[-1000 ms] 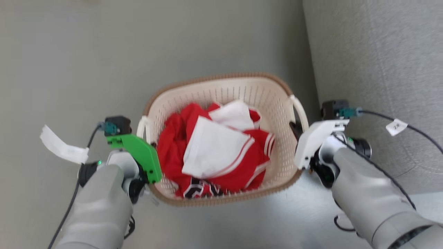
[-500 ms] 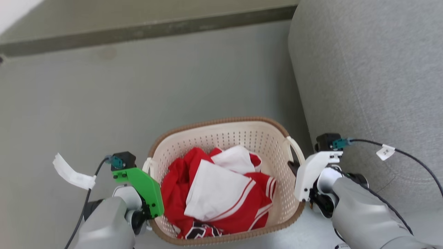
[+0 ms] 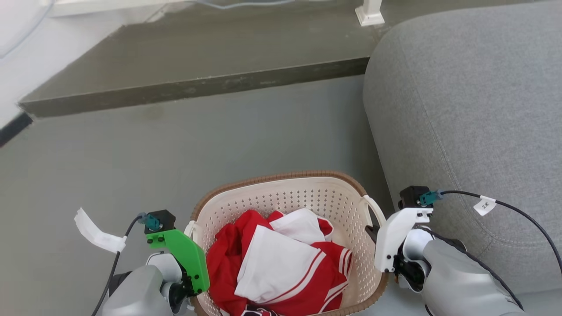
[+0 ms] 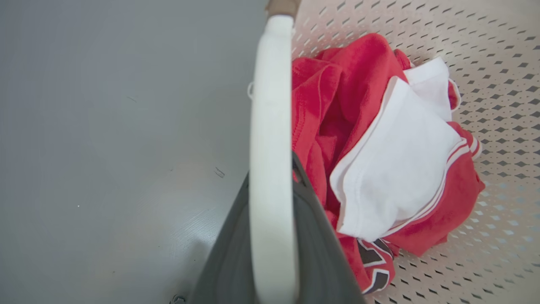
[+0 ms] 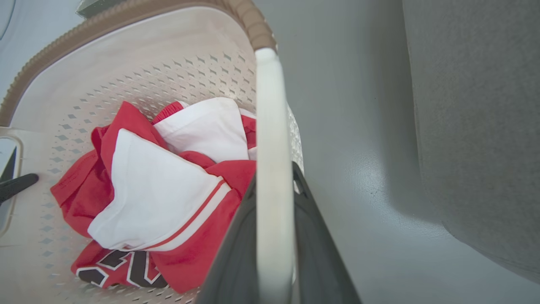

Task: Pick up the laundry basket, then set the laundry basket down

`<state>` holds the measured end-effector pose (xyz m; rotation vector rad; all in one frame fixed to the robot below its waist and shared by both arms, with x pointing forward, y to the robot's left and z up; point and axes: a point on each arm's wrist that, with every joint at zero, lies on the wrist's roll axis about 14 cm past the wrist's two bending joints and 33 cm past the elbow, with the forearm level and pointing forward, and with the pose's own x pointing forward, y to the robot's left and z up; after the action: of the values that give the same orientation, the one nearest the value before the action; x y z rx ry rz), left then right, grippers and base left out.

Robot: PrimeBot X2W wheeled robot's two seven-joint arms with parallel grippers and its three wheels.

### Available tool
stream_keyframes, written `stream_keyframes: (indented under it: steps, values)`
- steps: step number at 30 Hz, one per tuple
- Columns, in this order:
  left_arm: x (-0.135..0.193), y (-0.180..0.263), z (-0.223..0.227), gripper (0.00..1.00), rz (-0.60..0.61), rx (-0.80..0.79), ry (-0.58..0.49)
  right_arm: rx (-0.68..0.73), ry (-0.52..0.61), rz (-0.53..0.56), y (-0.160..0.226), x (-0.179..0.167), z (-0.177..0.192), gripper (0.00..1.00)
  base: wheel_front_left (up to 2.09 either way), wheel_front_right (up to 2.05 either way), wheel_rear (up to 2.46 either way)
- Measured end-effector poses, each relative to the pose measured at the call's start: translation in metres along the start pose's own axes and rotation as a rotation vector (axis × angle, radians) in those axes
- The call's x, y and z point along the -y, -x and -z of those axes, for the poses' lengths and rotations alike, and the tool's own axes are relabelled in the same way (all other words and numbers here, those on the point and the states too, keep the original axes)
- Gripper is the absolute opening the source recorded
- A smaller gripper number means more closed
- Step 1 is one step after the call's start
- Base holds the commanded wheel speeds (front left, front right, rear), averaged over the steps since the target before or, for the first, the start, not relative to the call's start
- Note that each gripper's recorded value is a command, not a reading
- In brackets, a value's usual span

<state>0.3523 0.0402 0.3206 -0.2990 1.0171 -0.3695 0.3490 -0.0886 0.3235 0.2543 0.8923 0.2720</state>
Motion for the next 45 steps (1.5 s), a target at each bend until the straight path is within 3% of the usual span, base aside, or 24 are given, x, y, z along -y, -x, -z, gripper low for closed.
stream_keyframes:
  steps: [45]
  values:
    - [0.005, 0.0045, 0.0007, 0.0, -0.014, 0.006, -0.022, -0.025, 0.015, -0.006, 0.0067, -0.0012, 0.0077, 0.0, 0.0, 0.0, 0.0]
